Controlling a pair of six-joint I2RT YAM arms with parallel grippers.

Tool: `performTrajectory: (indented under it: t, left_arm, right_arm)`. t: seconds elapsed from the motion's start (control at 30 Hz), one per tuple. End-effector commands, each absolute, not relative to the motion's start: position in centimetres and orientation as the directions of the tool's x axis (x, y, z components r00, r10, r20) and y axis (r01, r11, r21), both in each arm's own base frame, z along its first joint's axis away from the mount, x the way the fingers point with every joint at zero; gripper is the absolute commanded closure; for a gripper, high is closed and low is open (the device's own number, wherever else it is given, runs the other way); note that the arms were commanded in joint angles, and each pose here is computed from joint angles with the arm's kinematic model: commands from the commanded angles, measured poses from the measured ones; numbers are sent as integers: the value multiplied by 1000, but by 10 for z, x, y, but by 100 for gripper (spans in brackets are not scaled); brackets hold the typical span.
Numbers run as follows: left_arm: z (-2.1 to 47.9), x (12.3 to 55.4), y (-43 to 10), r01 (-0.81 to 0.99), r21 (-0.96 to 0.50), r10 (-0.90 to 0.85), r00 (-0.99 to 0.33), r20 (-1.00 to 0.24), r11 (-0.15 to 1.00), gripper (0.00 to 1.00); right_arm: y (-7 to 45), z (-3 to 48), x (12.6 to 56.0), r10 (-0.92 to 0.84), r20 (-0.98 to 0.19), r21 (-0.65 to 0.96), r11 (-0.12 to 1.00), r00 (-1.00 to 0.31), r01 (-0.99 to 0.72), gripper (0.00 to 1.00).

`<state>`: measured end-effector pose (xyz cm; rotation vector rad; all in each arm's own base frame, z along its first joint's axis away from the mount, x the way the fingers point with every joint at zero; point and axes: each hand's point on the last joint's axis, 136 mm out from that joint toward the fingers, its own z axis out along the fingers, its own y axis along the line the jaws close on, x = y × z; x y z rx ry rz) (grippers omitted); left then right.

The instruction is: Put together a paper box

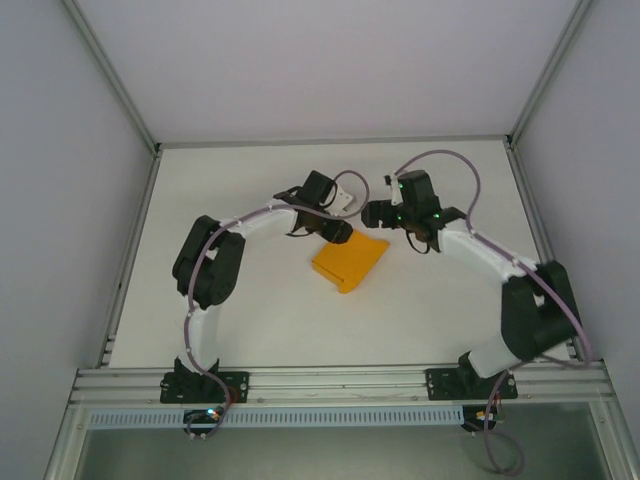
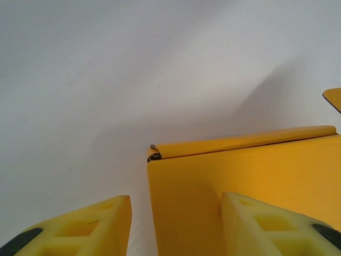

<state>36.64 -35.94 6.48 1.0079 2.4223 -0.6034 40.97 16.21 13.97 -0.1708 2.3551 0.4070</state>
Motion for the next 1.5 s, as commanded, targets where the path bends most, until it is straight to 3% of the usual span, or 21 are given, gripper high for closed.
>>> performTrajectory:
  t: [0.0, 0.33, 0.37, 0.43, 0.53, 0.67, 0.73, 0.8, 0.87, 0.93, 1.0, 1.17, 1.3, 1.47]
  left_arm:
    - [54, 358, -348, 756, -170, 594, -613, -521, 632, 52]
    - [67, 371, -349, 731, -250, 514, -641, -569, 635, 53]
    - [68, 371, -349, 732, -252, 513, -641, -571, 633, 53]
    - [70, 375, -348, 725, -245, 507, -644, -573, 643, 53]
    - [75, 379, -349, 719, -257, 490, -648, -583, 646, 53]
    - [87, 386, -353, 709, -273, 458, -652, -604, 650, 52]
    - [97, 392, -353, 690, -274, 429, -661, -615, 670, 46]
    - [108, 400, -346, 654, -281, 383, -680, -626, 702, 45]
    - [118, 406, -335, 602, -304, 320, -709, -629, 738, 35]
    - [130, 413, -315, 528, -339, 236, -747, -621, 778, 33]
    - [138, 414, -290, 443, -363, 152, -780, -607, 820, 17]
    - [121, 383, -237, 276, -399, 30, -851, -525, 875, 2]
    - [95, 359, -236, 229, -529, -16, -909, -417, 817, 4]
    - [88, 353, -269, 215, -722, -56, -942, -332, 658, 17]
  right_arm:
    - [183, 121, 404, -77, -631, 325, 877, -772, -353, 25]
    - [190, 56, 389, 72, -511, 527, 813, -856, -247, 39]
    - [194, 51, 385, 76, -497, 550, 798, -865, -246, 42]
    - [197, 45, 382, 110, -468, 588, 780, -877, -215, 59]
    - [195, 44, 375, 178, -452, 621, 767, -874, -165, 64]
    - [196, 42, 364, 197, -461, 580, 805, -865, -126, 68]
    - [192, 31, 356, 226, -443, 524, 850, -868, -46, 72]
    - [187, 24, 348, 289, -419, 481, 875, -861, 59, 74]
    - [182, 22, 343, 357, -417, 461, 875, -836, 144, 75]
    - [180, 23, 338, 411, -421, 453, 868, -809, 205, 75]
    - [178, 27, 335, 427, -435, 428, 873, -793, 235, 75]
    - [186, 35, 331, 430, -452, 407, 879, -781, 249, 74]
    - [188, 36, 332, 451, -453, 422, 868, -769, 261, 74]
    - [194, 36, 332, 445, -458, 428, 869, -770, 247, 73]
